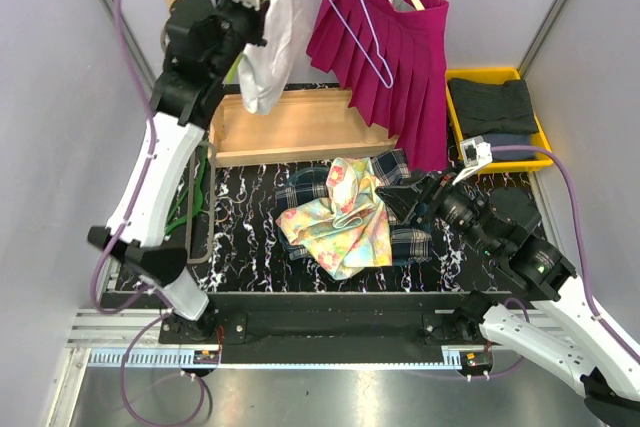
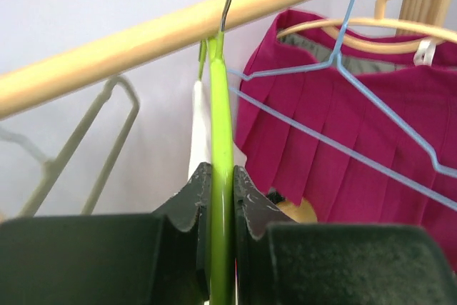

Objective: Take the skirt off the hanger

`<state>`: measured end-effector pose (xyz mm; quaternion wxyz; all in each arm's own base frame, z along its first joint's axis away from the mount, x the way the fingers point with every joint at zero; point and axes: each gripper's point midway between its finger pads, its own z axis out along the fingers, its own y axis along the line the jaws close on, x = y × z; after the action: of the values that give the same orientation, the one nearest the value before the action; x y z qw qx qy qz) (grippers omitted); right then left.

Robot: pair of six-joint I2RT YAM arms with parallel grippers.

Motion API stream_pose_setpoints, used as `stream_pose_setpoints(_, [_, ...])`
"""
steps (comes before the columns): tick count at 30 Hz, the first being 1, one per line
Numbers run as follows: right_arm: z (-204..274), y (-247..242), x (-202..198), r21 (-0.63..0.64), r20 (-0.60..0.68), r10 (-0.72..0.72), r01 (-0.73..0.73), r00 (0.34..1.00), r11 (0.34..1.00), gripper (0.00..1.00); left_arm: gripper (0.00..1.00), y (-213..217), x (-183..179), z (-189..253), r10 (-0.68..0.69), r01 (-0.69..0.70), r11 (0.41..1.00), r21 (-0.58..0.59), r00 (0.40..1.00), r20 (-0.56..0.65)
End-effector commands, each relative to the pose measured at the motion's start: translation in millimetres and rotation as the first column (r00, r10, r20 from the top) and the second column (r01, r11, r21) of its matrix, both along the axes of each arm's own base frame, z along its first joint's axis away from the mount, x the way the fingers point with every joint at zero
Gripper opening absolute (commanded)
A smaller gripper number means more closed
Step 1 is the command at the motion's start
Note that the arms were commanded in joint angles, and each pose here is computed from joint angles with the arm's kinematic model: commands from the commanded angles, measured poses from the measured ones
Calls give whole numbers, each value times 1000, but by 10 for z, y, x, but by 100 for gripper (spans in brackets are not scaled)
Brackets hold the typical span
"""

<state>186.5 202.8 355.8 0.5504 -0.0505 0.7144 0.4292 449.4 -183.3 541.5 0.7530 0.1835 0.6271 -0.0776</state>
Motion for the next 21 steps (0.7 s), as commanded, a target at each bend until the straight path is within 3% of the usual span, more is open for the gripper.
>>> stream_pose_setpoints(1, [161, 16, -29, 42, 38, 17, -18, 999, 999, 93, 0, 480, -679, 754, 79, -57, 992, -112, 976, 202])
stream_pose_setpoints(6, [230, 71, 19, 37, 49, 22, -24, 999, 999, 96, 0, 541, -1068, 298, 21, -14, 994, -112, 998, 61])
stream_pose_setpoints(9, [264, 182, 119, 47, 42, 26, -27, 999, 999, 100, 0, 462, -1423, 85, -92, 87, 987, -134, 995, -31])
stream_pose_setpoints(13, [301, 424, 208, 124, 34, 80, -84, 996, 989, 100, 0, 339, -1964, 320, -266, 259, 951, -167, 964, -20])
stream_pose_setpoints(14, [472, 520, 185, 210, 65, 120, -131, 991, 969, 100, 0, 319, -2049, 320, -295, 283, 944, -168, 955, -45])
stream_pose_setpoints(16, [345, 699, 258, 262, 34, 162, -165, 986, 951, 100, 0, 216, -2306, 568, -400, 393, 904, -167, 917, -5])
stream_pose_setpoints(17, [528, 752, 233, 356, 72, 194, -207, 978, 911, 100, 0, 194, -2386, 587, -428, 420, 892, -166, 904, -12])
stream_pose_setpoints(19, [381, 869, 296, 420, 48, 223, -223, 974, 880, 100, 0, 147, -2608, 731, -499, 497, 854, -154, 866, 26])
stream_pose_setpoints(20, [544, 845, 288, 473, 120, 212, -243, 970, 847, 100, 0, 147, -2677, 769, -512, 512, 846, -150, 858, 40])
stream_pose_setpoints(21, [450, 863, 323, 481, 113, 207, -236, 972, 845, 99, 0, 162, -2789, 815, -528, 530, 836, -144, 847, 59])
